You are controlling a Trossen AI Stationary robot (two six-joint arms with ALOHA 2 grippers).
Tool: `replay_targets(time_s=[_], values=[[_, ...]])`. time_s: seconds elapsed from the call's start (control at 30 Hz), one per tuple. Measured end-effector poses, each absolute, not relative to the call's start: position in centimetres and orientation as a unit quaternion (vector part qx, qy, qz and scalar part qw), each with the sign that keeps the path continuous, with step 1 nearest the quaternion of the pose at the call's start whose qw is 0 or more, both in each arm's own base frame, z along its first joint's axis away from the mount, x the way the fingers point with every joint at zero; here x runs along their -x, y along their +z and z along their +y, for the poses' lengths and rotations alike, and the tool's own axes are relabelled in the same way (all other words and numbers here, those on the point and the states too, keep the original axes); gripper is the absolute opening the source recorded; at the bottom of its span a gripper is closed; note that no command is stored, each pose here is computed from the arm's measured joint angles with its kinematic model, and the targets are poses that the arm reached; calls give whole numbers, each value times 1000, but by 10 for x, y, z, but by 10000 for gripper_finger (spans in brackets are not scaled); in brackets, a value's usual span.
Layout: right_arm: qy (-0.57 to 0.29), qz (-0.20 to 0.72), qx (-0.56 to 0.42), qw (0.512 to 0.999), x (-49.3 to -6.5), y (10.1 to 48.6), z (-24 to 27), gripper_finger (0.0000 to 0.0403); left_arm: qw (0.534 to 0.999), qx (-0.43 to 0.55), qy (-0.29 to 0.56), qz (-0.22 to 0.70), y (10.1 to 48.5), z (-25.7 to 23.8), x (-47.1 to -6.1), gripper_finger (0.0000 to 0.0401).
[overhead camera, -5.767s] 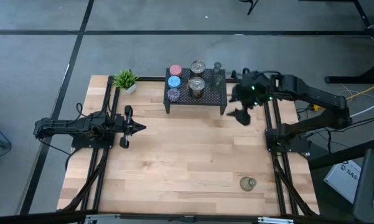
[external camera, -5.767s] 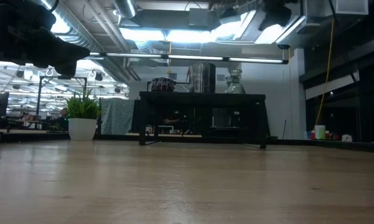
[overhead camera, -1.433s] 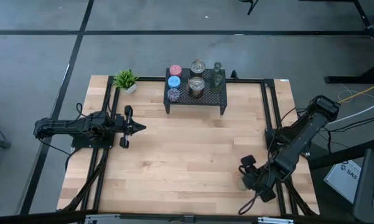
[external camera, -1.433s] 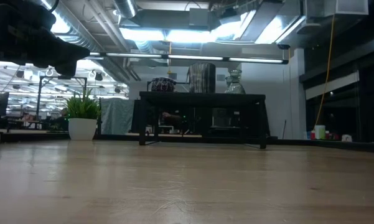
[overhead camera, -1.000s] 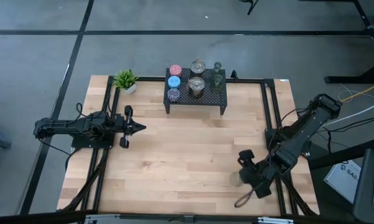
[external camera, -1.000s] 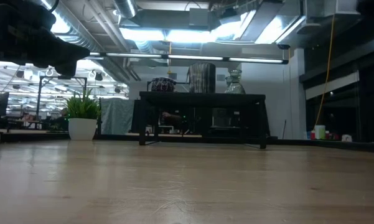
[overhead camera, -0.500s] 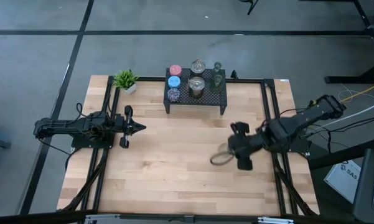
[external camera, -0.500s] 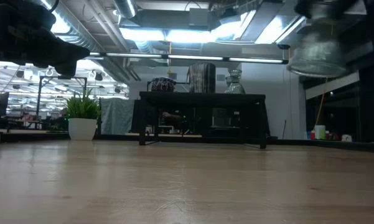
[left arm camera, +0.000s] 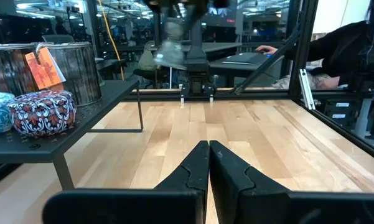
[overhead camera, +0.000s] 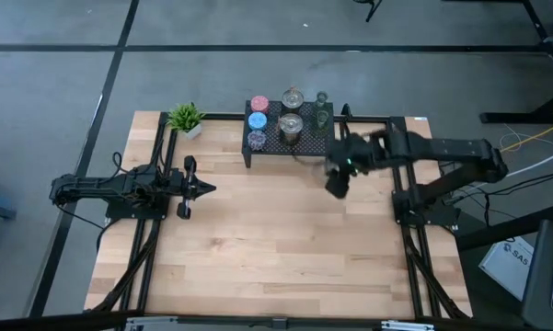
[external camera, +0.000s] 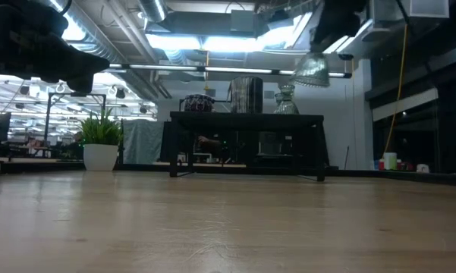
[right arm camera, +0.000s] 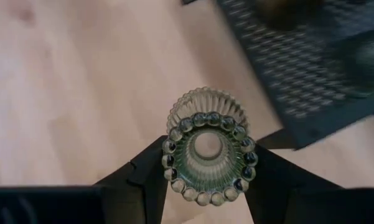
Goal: Pick & Place candle stick holders
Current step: Put the green candle holder on the shelf
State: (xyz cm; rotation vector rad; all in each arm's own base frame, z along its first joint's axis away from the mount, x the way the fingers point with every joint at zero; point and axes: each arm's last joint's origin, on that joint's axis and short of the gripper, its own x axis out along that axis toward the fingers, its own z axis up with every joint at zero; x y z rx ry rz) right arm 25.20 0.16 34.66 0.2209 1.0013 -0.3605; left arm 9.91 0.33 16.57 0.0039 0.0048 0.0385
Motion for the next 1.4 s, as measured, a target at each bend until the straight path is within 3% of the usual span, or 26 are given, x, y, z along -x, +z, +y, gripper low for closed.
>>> replay_targets(time_s=[0.53,1.4], values=[[-292,488,-205,796,-282,338,-91,172,1000,-2,20,2,166,3,-99,8],[-332,484,-233,776,-289,324,-120,174,1000,-2,20,3,166,3,-99,6]])
